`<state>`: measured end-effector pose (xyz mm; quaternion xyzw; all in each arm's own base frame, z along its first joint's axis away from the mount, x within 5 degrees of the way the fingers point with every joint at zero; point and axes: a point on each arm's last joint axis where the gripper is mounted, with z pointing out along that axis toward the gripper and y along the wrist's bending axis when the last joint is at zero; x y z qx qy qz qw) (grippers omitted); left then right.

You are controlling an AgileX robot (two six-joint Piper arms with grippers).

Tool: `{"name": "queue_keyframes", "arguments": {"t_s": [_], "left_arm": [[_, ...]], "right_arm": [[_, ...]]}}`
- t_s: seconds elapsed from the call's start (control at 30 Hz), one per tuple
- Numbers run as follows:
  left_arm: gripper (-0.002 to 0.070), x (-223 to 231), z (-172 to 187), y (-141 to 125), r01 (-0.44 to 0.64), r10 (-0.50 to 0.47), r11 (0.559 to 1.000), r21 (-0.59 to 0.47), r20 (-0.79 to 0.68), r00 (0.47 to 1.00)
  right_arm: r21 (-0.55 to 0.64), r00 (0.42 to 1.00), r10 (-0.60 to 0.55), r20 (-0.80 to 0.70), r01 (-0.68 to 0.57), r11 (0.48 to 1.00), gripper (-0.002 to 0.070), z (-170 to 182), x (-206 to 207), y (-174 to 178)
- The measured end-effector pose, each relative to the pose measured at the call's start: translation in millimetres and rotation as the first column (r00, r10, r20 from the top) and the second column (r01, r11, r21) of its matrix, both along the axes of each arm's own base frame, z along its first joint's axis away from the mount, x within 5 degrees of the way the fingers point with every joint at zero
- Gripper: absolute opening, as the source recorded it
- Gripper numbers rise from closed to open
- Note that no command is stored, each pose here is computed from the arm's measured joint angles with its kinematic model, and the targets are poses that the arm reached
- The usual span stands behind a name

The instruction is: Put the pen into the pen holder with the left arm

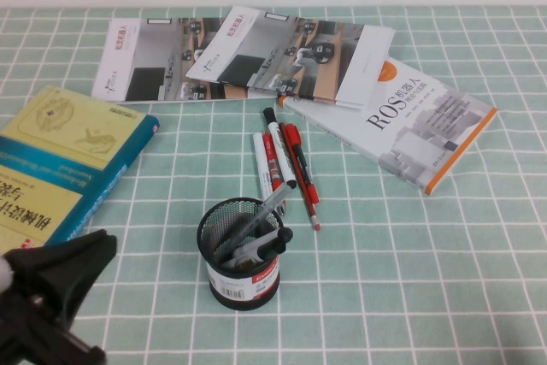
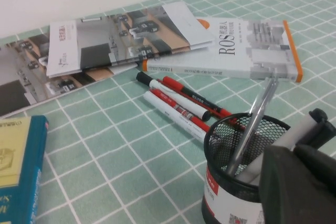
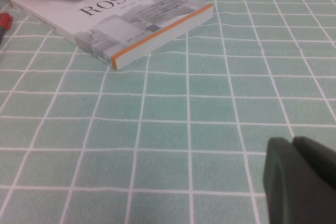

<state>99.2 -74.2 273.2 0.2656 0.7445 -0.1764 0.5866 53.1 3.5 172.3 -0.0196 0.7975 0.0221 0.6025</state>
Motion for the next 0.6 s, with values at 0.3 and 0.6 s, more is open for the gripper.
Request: {"name": "queue_keyframes", "arguments": {"t_s": [0.3,0.6], "left_arm": [[-0.0003,-22,-15,45,-0.271,0.285,0.954,-0.127,0.113,0.952],[-0.0003,-45,-56,64,-0.411,0.460,0.878,-0.246,0.190,0.868]], "right_arm": [[0.000,1.000,0.000,0.000,0.000,1.000,-0.0020,0,0,0],[0.000,1.000,0.000,0.000,0.000,1.000,-0.0020,0,0,0]]}}
